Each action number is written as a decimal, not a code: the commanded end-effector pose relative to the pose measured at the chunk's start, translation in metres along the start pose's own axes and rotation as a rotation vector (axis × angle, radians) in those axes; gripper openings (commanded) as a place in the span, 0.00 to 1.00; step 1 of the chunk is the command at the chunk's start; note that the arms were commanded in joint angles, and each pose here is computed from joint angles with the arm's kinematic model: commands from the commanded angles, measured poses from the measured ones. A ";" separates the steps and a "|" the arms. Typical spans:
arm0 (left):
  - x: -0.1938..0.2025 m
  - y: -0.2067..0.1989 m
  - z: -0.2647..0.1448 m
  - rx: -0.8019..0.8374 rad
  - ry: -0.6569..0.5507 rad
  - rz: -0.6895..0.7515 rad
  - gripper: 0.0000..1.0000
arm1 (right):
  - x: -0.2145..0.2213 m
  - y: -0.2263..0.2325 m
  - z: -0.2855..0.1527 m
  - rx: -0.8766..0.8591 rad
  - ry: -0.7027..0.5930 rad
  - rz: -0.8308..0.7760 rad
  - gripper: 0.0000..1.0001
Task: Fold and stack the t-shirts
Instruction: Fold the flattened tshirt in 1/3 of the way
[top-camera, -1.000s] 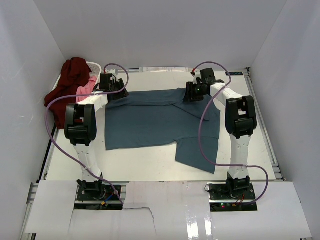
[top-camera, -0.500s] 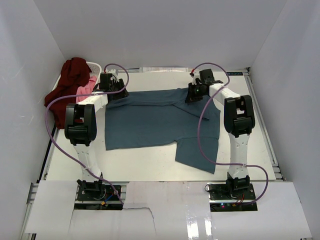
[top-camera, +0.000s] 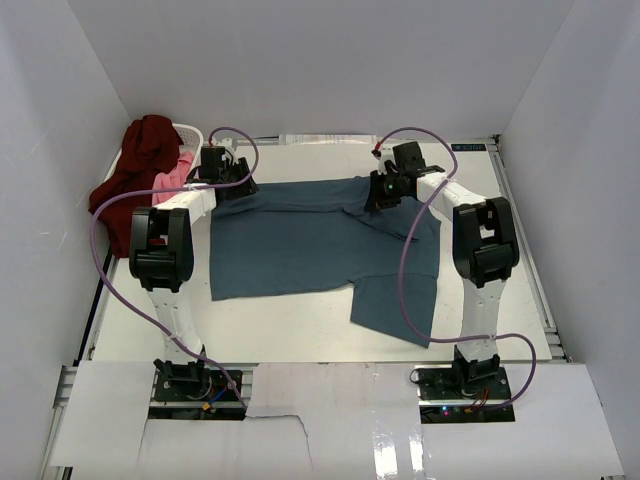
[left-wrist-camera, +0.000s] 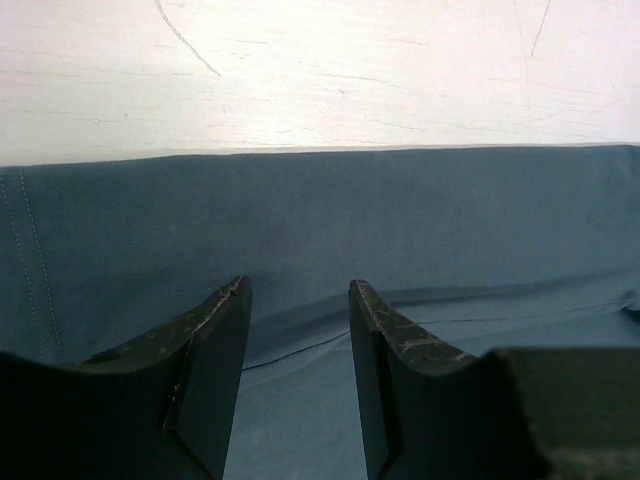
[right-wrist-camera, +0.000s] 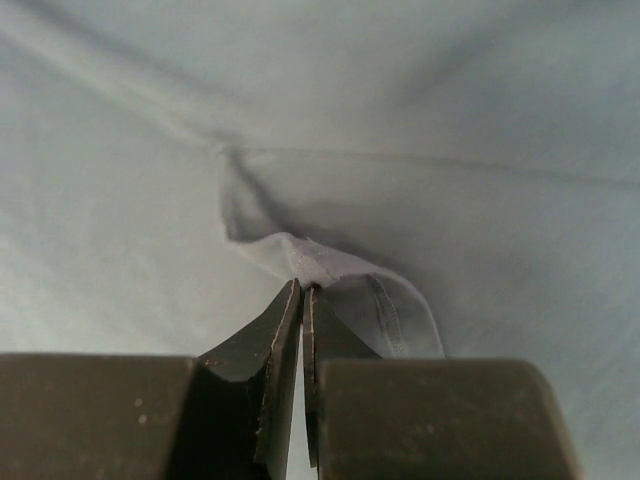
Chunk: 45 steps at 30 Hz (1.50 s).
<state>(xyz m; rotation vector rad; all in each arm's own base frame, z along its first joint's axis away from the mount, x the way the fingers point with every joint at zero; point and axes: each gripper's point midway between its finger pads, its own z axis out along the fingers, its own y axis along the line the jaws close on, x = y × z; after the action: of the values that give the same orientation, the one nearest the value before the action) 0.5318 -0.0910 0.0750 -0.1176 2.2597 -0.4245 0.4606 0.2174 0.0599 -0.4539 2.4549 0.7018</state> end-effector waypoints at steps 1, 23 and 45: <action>-0.028 -0.019 -0.022 0.038 -0.064 0.034 0.55 | -0.016 0.025 -0.024 -0.031 -0.067 -0.064 0.08; -0.025 -0.022 -0.016 0.049 -0.042 0.041 0.55 | 0.054 0.090 -0.050 -0.326 0.012 0.079 0.60; -0.020 -0.007 -0.038 0.005 0.029 0.079 0.53 | -0.052 0.051 0.012 -0.136 -0.189 0.035 0.12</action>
<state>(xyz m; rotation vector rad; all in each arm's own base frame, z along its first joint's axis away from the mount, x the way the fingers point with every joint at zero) 0.5193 -0.0888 0.0783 -0.0691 2.3369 -0.4150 0.4518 0.2775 0.0950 -0.4035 2.2937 0.9939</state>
